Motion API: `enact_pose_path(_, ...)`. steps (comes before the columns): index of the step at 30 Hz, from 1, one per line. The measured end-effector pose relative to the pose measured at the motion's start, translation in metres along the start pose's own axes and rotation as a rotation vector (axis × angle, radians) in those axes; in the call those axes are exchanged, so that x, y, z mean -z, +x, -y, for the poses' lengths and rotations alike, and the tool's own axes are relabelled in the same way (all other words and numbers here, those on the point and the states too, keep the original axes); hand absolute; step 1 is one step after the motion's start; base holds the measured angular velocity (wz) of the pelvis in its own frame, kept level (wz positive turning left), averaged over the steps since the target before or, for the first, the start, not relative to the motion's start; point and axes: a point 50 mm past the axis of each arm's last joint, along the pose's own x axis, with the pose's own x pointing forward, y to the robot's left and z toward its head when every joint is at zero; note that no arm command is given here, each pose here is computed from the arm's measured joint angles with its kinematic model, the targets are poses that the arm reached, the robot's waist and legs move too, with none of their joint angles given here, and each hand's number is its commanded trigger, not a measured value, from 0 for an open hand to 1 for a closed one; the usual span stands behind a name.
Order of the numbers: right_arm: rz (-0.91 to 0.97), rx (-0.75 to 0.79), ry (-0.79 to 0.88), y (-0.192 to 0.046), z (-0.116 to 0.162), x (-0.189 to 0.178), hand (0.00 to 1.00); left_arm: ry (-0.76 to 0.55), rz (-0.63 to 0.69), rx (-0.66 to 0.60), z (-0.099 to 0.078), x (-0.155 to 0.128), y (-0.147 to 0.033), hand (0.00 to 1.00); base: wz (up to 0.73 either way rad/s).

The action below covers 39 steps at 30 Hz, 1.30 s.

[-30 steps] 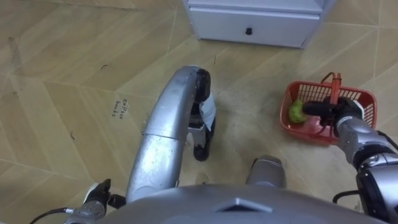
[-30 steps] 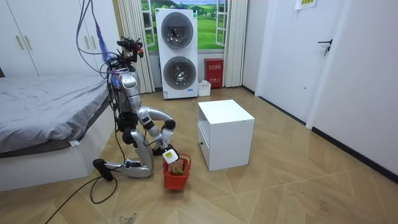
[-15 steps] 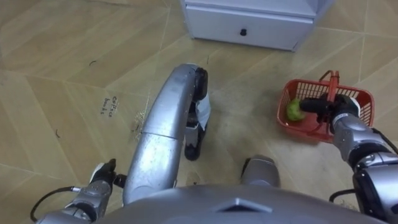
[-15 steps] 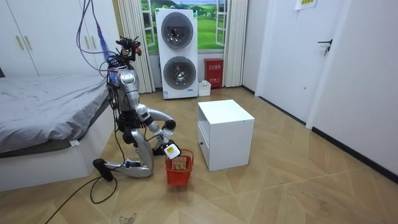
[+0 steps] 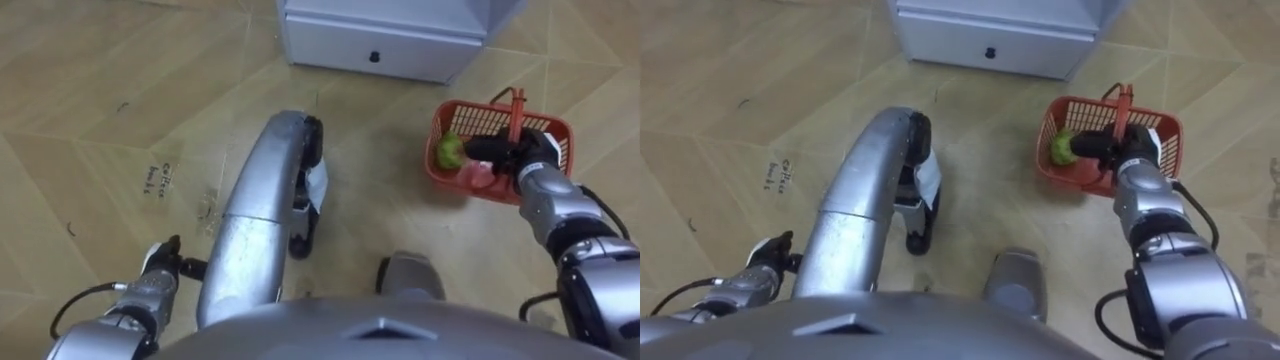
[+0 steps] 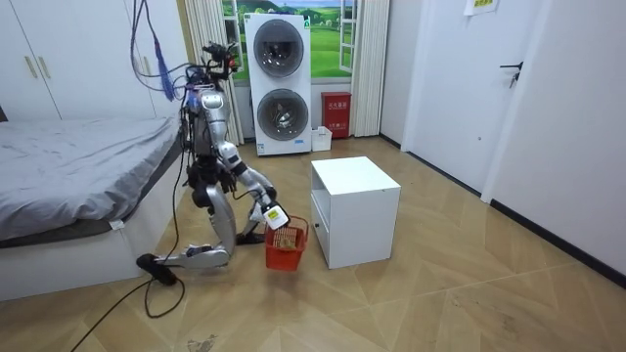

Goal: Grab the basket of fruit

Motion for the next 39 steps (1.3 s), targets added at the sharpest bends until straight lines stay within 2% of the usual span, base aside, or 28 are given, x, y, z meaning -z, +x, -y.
enact_pose_path(4, 0.052, -0.012, -0.007, -0.001, -0.005, -0.011, 1.0, -0.071, -0.033, -0.041, -0.005, 0.012, -0.002, 0.0, -0.38)
enact_pose_path(9, 0.096, 0.002, -0.076, -0.006, -0.016, -0.009, 1.0, -0.059, -0.015, -0.117, -0.01, 0.015, -0.003, 0.0, -0.4)
enact_pose_path(16, 0.098, 0.012, -0.133, -0.019, -0.013, 0.019, 1.0, -0.082, 0.001, -0.184, -0.012, 0.021, -0.006, 0.0, -0.12)
enact_pose_path(18, 0.131, 0.022, -0.13, -0.021, -0.015, 0.015, 1.0, -0.087, 0.002, -0.183, -0.008, 0.028, -0.009, 0.0, -0.21)
enact_pose_path(20, 0.158, 0.015, -0.103, -0.023, -0.022, 0.011, 1.0, -0.105, -0.024, -0.2, -0.012, 0.038, -0.011, 0.0, 0.05)
enact_pose_path(22, 0.174, 0.029, -0.081, -0.025, -0.018, 0.011, 1.0, -0.09, -0.042, -0.195, -0.01, 0.045, -0.013, 0.0, 0.38)
enact_pose_path(27, 0.321, -0.013, -0.036, -0.04, -0.023, -0.012, 1.0, -0.097, -0.134, -0.174, -0.001, 0.069, -0.02, 0.0, 0.01)
enact_pose_path(34, 0.443, -0.062, -0.039, -0.053, -0.029, -0.034, 1.0, -0.12, -0.133, -0.15, 0.0, 0.067, -0.02, 0.0, 0.02)
enact_pose_path(39, 0.546, -0.116, -0.04, -0.065, -0.036, -0.056, 1.0, -0.128, -0.189, -0.142, 0.0, 0.081, -0.023, 0.0, -0.05)
